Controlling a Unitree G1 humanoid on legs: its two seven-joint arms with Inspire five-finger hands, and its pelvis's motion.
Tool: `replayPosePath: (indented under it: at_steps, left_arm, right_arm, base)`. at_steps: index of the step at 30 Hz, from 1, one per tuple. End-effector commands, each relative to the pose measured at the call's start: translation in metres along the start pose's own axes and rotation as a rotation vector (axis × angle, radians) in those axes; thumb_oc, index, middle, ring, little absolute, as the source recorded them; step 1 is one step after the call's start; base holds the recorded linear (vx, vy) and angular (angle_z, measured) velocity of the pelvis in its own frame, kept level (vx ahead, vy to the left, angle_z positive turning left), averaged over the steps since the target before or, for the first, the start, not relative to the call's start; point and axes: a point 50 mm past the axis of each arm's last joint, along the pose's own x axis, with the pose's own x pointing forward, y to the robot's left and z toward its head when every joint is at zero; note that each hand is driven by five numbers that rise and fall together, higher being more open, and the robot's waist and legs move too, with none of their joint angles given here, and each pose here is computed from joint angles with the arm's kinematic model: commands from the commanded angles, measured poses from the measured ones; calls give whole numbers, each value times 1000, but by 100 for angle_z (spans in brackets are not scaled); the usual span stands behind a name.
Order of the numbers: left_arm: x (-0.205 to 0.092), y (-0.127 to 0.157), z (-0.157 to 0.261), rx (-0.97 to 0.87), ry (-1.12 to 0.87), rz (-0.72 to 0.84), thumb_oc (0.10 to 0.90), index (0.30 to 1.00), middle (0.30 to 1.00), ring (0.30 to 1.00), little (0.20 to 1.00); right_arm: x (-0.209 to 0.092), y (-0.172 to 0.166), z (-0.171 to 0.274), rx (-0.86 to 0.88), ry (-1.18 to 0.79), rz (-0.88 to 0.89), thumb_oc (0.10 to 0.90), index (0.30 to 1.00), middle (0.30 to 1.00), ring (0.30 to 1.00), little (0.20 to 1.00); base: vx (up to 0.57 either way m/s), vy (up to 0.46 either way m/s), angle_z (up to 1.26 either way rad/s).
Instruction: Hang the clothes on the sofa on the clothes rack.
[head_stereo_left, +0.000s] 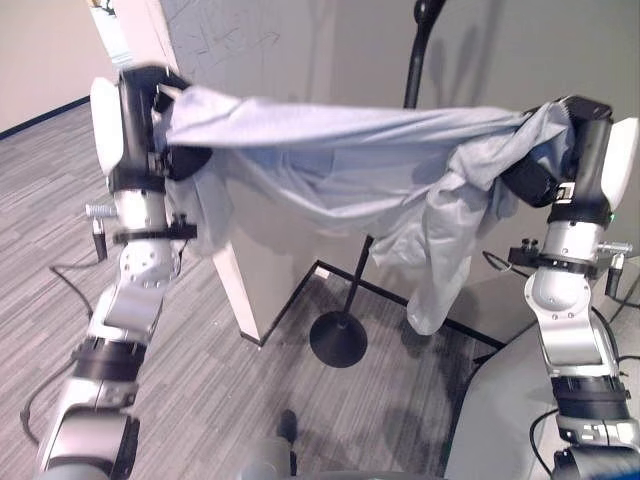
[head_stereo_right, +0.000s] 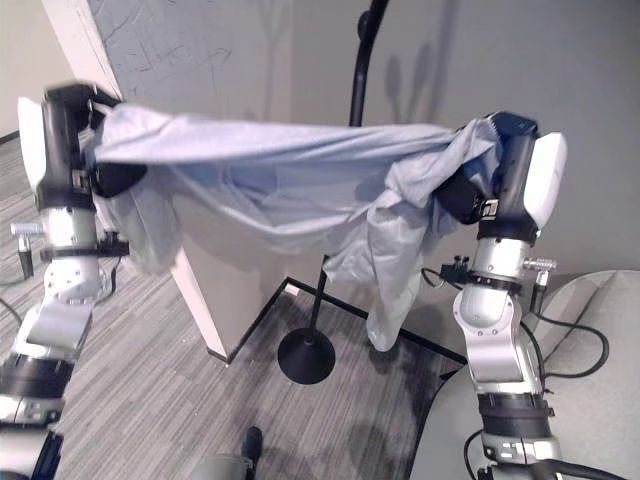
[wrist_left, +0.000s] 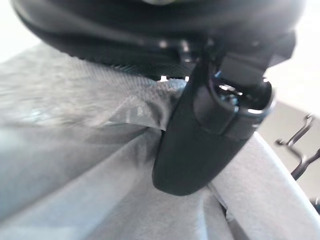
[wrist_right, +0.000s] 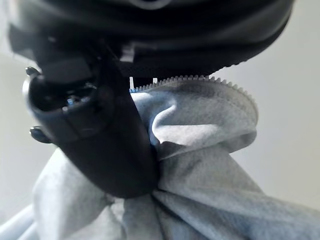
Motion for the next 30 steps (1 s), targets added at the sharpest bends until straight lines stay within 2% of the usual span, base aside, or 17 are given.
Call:
replayPosePath:
  at_steps: [1,6,12,21,24,27,28,30]
  left_arm:
    - [20,19,22,30,-151,110,400,300,300,300,300]
    - [28,20,25,33,-161,132,400,300,300,300,300]
    - [35,20,22,52,-145,161,400,300,300,300,300]
    - [36,9,-3,59,-8,120,400,300,300,300,300]
    - [20,6,-16,40,53,68,400,300,300,300,300]
    - [-9,-2,-32,14,137,-14,400,300,300,300,300]
    - [-31,-10,-37,-26,186,-80,400,300,300,300,300]
    - [-45,-15,-41,-45,219,-117,400,300,300,300,300]
  right_arm:
    - [51,-55,4,-140,-63,-330,400,300,300,300,300]
    - [63,-65,11,-227,-107,-335,400,300,300,300,300]
    - [72,-71,9,-301,-110,-333,400,300,300,300,300]
    - [73,-53,-6,-296,-70,-186,400,300,300,300,300]
    - [60,-46,-17,-312,-44,-115,400,300,300,300,300]
    - [38,-37,-31,-305,1,-42,400,300,300,300,300]
    - [20,-32,-40,-310,26,24,400,300,300,300,300]
    - [9,-28,-43,-305,40,60,400,300,300,300,300]
  base:
    - [165,382,18]
    - [164,86,-23]
    - [205,-143,-8]
    - [199,-163,27]
    - [95,-122,7]
    - [67,-103,-4]
    - [63,-80,-5]
    - [56,-59,-8]
